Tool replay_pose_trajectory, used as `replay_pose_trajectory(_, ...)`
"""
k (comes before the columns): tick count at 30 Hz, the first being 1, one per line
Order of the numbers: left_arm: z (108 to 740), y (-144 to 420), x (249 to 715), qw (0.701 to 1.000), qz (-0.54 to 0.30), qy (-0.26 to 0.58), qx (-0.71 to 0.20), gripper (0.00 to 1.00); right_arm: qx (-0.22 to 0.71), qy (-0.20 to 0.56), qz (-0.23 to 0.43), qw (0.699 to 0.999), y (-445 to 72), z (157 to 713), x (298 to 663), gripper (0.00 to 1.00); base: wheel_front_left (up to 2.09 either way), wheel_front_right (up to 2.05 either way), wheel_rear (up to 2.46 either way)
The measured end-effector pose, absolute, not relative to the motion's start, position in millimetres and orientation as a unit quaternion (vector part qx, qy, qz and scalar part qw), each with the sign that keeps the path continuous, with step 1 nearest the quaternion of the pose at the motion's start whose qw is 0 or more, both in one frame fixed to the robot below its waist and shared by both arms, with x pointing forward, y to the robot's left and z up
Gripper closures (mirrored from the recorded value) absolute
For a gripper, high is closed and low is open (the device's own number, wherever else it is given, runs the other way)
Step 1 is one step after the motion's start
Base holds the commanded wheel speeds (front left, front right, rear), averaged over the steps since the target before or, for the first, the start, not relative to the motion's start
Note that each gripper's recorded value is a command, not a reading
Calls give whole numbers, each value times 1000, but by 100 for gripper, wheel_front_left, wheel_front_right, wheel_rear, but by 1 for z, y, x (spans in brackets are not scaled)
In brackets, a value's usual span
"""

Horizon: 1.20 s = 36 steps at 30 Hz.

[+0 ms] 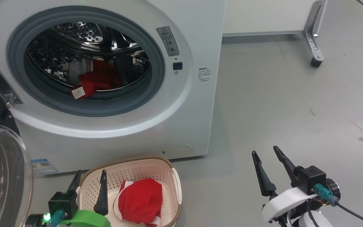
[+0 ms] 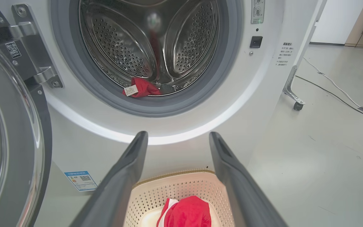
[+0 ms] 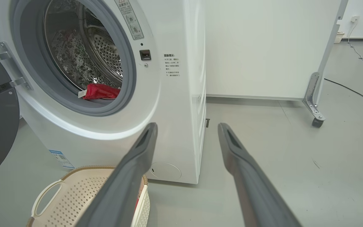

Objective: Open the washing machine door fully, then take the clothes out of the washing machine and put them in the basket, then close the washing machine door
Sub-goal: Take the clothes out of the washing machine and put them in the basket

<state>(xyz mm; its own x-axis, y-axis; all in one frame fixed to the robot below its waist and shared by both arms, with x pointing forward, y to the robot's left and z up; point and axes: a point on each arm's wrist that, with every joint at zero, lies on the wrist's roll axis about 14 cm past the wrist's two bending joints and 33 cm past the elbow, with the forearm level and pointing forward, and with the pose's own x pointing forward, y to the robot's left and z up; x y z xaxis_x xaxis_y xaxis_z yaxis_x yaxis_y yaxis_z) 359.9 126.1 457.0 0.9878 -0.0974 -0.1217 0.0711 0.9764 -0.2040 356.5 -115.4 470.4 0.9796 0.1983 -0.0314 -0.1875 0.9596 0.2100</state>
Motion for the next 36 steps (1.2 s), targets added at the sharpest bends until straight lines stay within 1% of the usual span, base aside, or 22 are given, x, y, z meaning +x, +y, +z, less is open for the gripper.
replay_pose_trajectory(4, 452, 123, 366, 991, -47, 80, -100, 0, 104, 33, 100, 989, -113, 466, 358, 0, 0, 0, 0)
replay_pose_trajectory(11, 457, 112, 402, 990, -63, 82, -99, 0, 103, 47, 104, 988, -110, 456, 366, 0, 0, 0, 0)
replay_pose_trajectory(23, 412, 94, 457, 979, -98, 165, -75, 0, 107, 58, 102, 987, -111, 445, 395, 0, 0, 0, 0)
replay_pose_trajectory(32, 382, 93, 513, 969, -116, 217, -23, 0, 127, 72, 95, 985, -115, 431, 415, 0, 0, 0, 0)
replay_pose_trajectory(36, 377, 99, 555, 969, -112, 220, -5, 0, 136, 76, 93, 983, -116, 423, 427, 0, 0, 0, 0)
